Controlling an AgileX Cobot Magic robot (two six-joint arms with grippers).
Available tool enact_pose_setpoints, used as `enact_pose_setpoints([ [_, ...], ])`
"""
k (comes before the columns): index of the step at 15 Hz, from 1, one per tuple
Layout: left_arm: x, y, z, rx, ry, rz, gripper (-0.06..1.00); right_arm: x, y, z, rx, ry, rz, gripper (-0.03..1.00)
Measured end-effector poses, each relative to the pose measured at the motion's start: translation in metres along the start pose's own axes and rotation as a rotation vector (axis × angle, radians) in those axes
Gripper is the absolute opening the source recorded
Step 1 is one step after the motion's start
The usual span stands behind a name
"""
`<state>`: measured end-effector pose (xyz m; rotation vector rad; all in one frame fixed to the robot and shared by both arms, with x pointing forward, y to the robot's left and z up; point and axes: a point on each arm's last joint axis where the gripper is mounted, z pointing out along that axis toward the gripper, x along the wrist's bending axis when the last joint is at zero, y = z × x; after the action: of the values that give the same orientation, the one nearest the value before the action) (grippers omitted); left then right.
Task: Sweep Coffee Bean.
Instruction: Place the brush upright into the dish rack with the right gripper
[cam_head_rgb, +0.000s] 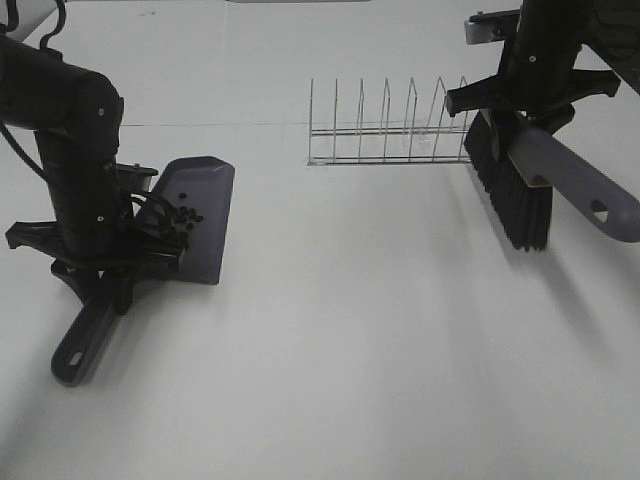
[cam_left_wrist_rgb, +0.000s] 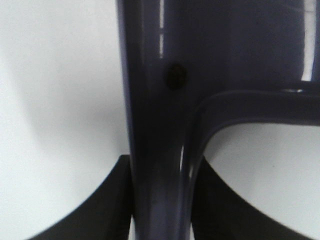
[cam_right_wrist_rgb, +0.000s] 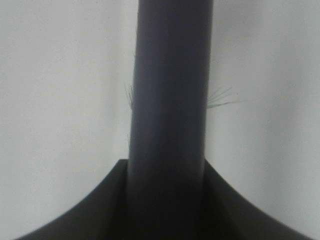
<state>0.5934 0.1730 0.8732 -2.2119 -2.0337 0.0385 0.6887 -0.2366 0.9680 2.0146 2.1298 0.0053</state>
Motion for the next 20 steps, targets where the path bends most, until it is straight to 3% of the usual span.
enact_pose_setpoints([
  [9,0.000,0.000,0.000,-0.002,0.002,0.002,0.27,-0.010,0.021,0.036,-0.106,-0.003,0.039,0.35],
  [16,0.000,0.000,0.000,-0.002,0.003,0.002,0.27,-0.010,0.054,0.031,-0.218,-0.015,0.034,0.35],
  [20,0.000,0.000,0.000,-0.002,0.003,0.002,0.27,-0.007,0.064,0.044,-0.216,-0.017,0.030,0.35],
])
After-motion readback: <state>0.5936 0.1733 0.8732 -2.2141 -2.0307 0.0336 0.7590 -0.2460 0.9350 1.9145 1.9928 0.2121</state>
